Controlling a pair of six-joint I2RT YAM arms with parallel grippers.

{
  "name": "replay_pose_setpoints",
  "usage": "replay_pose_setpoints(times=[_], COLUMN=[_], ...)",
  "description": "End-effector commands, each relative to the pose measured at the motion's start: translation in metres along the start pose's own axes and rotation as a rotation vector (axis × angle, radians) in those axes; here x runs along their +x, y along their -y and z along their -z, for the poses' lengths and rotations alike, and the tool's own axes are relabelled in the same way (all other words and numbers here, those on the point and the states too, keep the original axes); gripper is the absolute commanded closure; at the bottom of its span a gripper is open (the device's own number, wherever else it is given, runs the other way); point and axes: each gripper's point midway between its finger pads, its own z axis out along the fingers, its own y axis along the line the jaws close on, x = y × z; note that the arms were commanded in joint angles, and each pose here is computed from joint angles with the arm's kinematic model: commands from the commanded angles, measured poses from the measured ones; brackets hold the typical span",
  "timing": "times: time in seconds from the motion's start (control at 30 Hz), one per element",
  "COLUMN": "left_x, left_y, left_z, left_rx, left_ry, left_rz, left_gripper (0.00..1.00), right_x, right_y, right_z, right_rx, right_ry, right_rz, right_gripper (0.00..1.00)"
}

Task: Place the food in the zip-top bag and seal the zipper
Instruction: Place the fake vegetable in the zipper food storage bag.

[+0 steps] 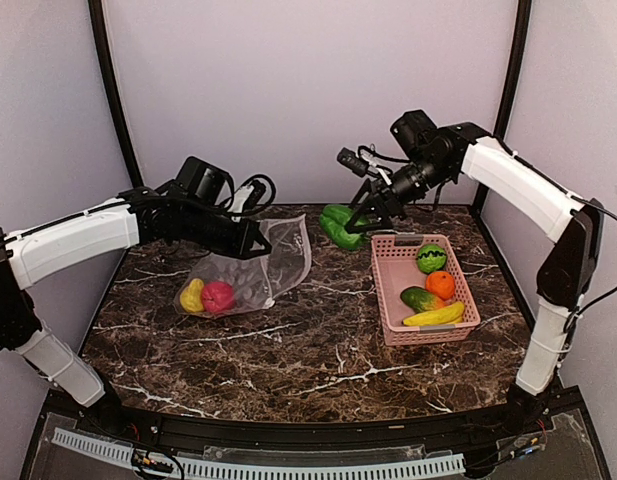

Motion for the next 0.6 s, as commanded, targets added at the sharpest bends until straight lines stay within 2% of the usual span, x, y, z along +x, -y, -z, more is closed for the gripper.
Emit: replay_pose_setpoints(times=[0.0,0.23,0.57], left_x=[-0.015,-0.016,-0.035], left_y=[0.011,0.014,0.036], left_z=[0.006,0.007,0.025], left_rx=[0.033,0.047,0.137], left_ry=[0.038,0.037,0.127], left_rz=[-0.012,-0.024,-0.017], left_gripper=[0.99,0.99,0.99], right_x=[-0.020,-0.036,-0.026], right_y=[-0.028,-0.023,0.006], right_z=[-0.024,-0.058,-0.098], right_rx=[-0.162,-0.215,-0.162], right_ry=[0.021,0.009,-0.057], right_rz=[0.020,-0.005,-0.123], right_gripper=[0.47,0.46,0.44])
